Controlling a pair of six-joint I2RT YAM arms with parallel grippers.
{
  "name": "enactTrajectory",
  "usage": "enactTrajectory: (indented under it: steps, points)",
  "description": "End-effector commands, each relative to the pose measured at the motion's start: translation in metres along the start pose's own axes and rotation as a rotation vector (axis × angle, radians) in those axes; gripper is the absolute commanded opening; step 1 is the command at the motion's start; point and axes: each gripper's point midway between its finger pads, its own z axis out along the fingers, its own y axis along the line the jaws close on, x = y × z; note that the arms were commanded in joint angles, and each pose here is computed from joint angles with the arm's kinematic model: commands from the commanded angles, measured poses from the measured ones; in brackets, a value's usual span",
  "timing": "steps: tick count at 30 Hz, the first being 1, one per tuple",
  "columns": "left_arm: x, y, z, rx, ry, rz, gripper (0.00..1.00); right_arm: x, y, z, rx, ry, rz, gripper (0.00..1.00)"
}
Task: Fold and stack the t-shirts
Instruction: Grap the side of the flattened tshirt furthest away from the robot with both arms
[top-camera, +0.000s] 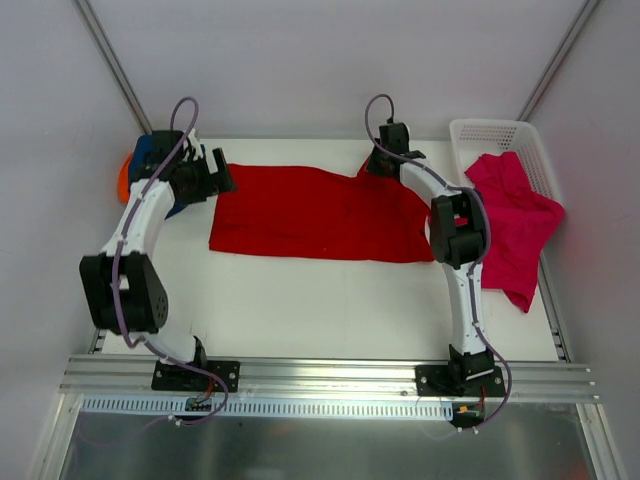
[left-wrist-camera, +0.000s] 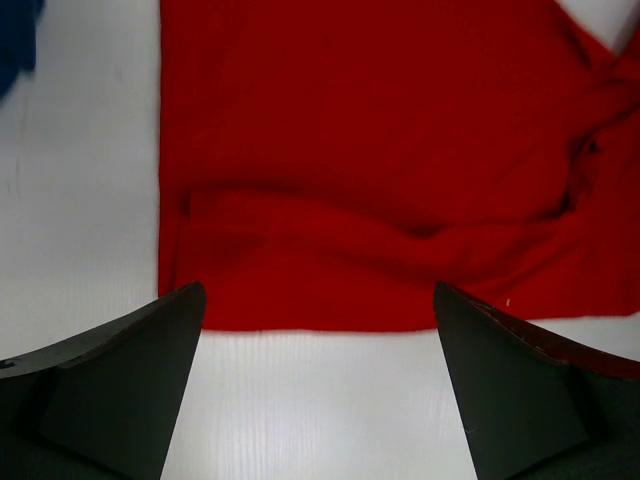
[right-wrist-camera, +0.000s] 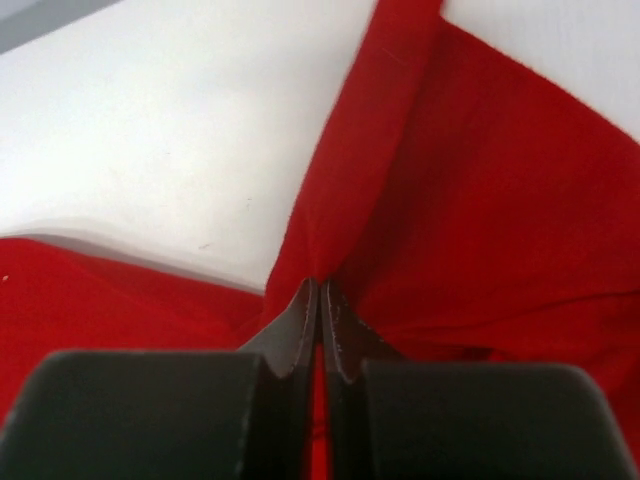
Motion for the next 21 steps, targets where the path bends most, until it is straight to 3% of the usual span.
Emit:
enactTrajectory:
  steps: [1,2,4,6,7,13,21]
  points:
    - [-0.050,-0.003,0.036,0.011,-0.031,0.092,0.99,-0.044,0.022,-0.043,-0.061,-0.080,-0.051,0.00]
    - [-0.077,-0.008,0.038,0.016,-0.076,0.121,0.99,-0.045,0.021,-0.044,-0.059,-0.081,-0.055,0.00]
    - [-0.084,0.001,0.077,0.010,-0.033,0.149,0.99,-0.045,0.018,-0.044,-0.057,-0.075,-0.053,0.00]
    - [-0.111,-0.004,0.090,0.037,-0.067,0.179,0.99,-0.045,0.015,-0.044,-0.058,-0.071,-0.043,0.00]
    - [-0.102,0.000,0.117,0.063,-0.016,0.186,0.99,-0.044,0.015,-0.044,-0.059,-0.069,-0.040,0.00]
    - [-0.115,0.010,0.177,0.092,0.004,0.180,0.99,-0.045,0.012,-0.045,-0.056,-0.073,-0.021,0.00]
    - [-0.132,0.038,0.205,0.042,-0.025,0.093,0.99,-0.034,0.014,-0.039,-0.081,-0.043,-0.022,0.00]
